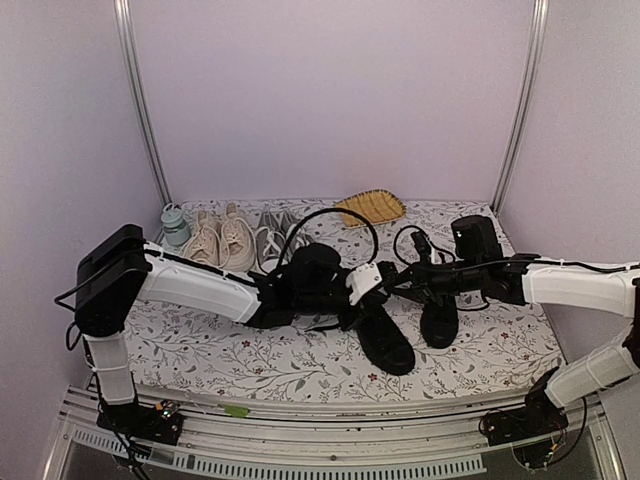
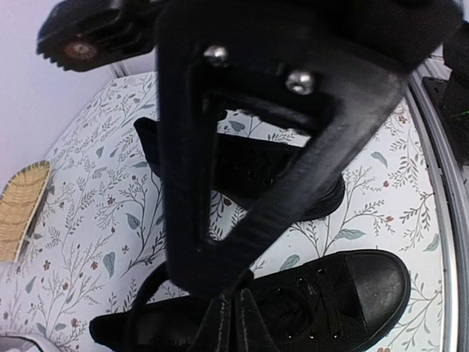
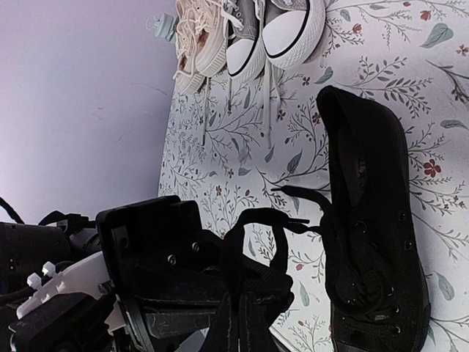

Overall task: Tie the shoes
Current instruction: Pick up the shoelace, then pass from the left arm to the right

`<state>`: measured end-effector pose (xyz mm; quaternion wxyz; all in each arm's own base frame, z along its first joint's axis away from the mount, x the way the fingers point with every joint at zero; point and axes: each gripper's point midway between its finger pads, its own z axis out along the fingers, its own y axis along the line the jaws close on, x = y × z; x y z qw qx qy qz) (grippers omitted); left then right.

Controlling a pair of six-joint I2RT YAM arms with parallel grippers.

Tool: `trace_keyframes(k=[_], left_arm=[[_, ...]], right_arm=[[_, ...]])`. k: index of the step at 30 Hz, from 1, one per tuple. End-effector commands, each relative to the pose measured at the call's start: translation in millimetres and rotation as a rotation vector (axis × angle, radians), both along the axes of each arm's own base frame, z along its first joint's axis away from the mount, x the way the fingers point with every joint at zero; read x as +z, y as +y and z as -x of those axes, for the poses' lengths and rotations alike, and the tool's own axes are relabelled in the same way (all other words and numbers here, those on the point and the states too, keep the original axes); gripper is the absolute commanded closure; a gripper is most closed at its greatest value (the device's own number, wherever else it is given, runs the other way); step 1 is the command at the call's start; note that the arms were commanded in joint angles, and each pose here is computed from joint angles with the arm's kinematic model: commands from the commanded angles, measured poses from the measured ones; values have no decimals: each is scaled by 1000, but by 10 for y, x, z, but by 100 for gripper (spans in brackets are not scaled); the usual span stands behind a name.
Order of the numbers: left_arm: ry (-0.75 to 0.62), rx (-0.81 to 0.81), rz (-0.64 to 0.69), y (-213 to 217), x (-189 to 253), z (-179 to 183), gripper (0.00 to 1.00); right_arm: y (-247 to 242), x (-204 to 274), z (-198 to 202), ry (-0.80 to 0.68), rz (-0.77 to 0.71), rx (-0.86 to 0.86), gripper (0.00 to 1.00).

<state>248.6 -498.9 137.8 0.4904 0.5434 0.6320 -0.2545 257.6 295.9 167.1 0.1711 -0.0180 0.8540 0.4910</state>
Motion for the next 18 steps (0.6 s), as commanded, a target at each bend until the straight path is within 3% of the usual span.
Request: trace_keyframes(k=[1, 2, 4, 6, 8, 13, 18], left_arm=[[1, 27, 48, 38, 270, 18, 100], [-1, 10, 69, 59, 335, 71, 100], [-10, -16, 102, 118, 405, 149, 100], [-27, -14, 115, 165, 453, 160, 100], [-49, -3, 109, 174, 495, 130, 100], [-23, -36, 78, 168, 414, 184, 100], [-23, -57, 71, 175, 385, 164, 100]], right_arm=[[31, 116, 88, -12, -59, 68, 93], [11, 160, 78, -28, -67, 94, 86], [-62, 273, 23, -68, -78, 136, 62], [-119, 387, -30, -173, -42, 202, 51], [-168, 436, -55, -262, 35, 262, 47], [-220, 445, -192, -687, 208, 410, 44], [-237, 170, -221, -930, 292, 512, 43]])
